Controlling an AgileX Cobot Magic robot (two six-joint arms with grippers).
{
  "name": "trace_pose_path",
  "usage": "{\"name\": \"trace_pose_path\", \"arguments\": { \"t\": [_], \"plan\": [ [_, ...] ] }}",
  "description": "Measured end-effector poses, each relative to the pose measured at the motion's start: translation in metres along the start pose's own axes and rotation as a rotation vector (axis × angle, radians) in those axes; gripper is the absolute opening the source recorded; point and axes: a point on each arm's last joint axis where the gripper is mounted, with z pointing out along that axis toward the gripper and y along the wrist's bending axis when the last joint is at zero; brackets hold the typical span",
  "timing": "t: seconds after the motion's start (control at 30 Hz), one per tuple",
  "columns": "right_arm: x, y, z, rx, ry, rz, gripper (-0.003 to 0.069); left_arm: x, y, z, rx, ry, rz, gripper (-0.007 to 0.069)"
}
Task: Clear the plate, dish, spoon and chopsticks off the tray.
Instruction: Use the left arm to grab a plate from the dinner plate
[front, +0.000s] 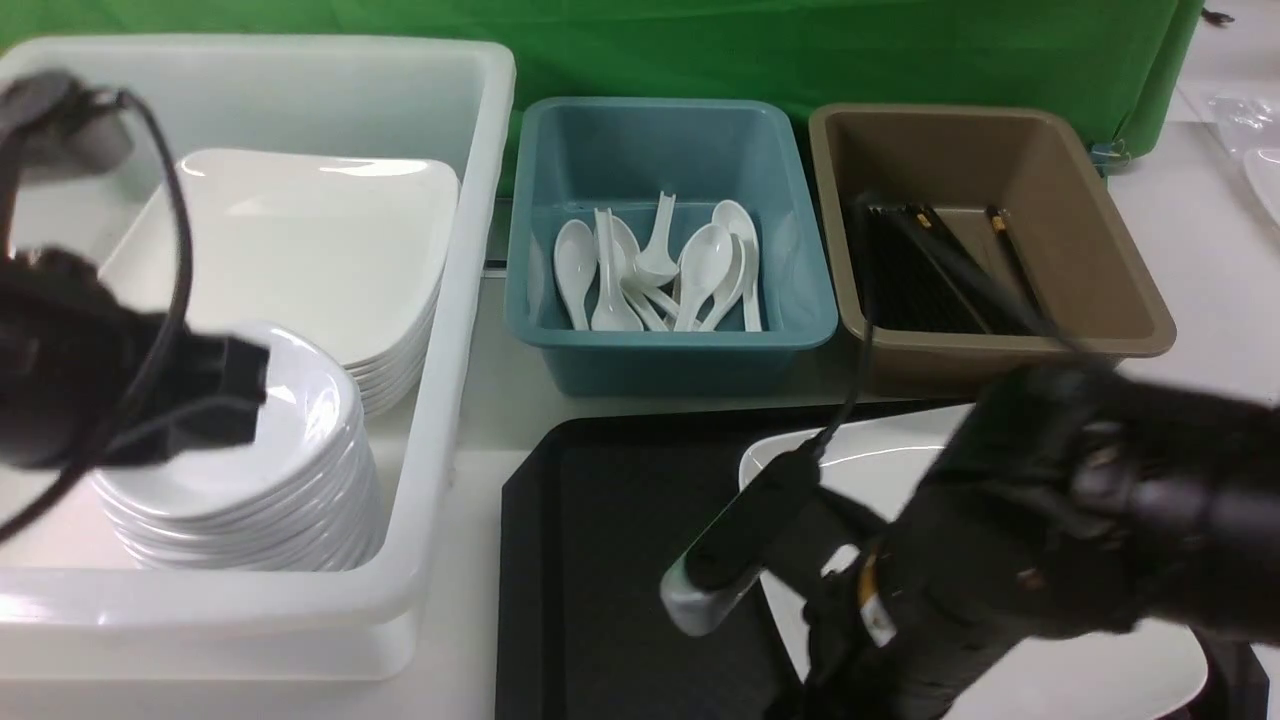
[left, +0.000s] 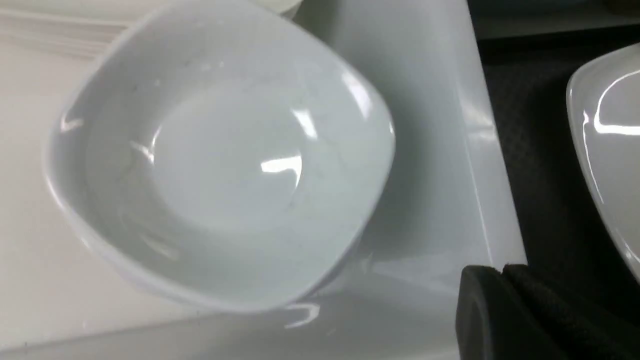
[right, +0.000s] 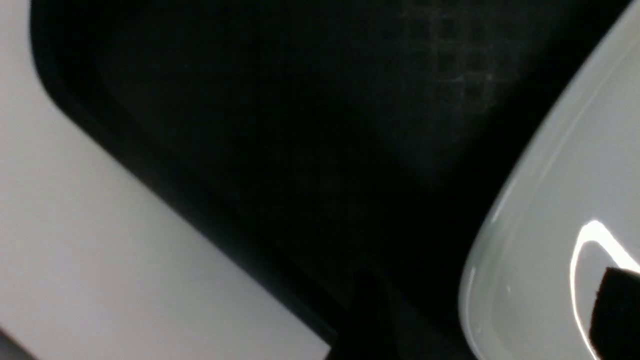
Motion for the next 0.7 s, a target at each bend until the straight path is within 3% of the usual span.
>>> {"name": "trace_pose_path", "arguments": {
  "t": [0.23,0.33,0.43,0.5,0.6,0.7],
  "plan": [
    [-0.004,-0.001,0.029,0.039,0.071,0.055,0.0550,0.013,0.001,0.000,0.012,0.009,-0.012,0.0008],
    [-0.004,-0.001,0.030,0.042,0.068,0.057,0.0497,0.013,0.000,0.000,0.021,0.010,-0.015,0.0008],
    [-0.004,-0.001,0.030,0.046,0.067,0.082,0.0386,0.013,0.000,0.000,0.028,0.010,-0.018,0.0008],
    [-0.004,-0.001,0.029,0.047,0.066,0.087,0.0363,0.013,-0.001,0.000,0.029,0.010,-0.017,0.0008],
    [-0.004,-0.002,0.029,0.047,0.067,0.095,0.0360,0.013,0.000,0.000,0.028,0.010,-0.018,0.0008],
    [-0.004,-0.002,0.029,0.048,0.068,0.097,0.0401,0.013,-0.001,0.000,0.037,0.010,-0.019,0.0008]
  ]
}}
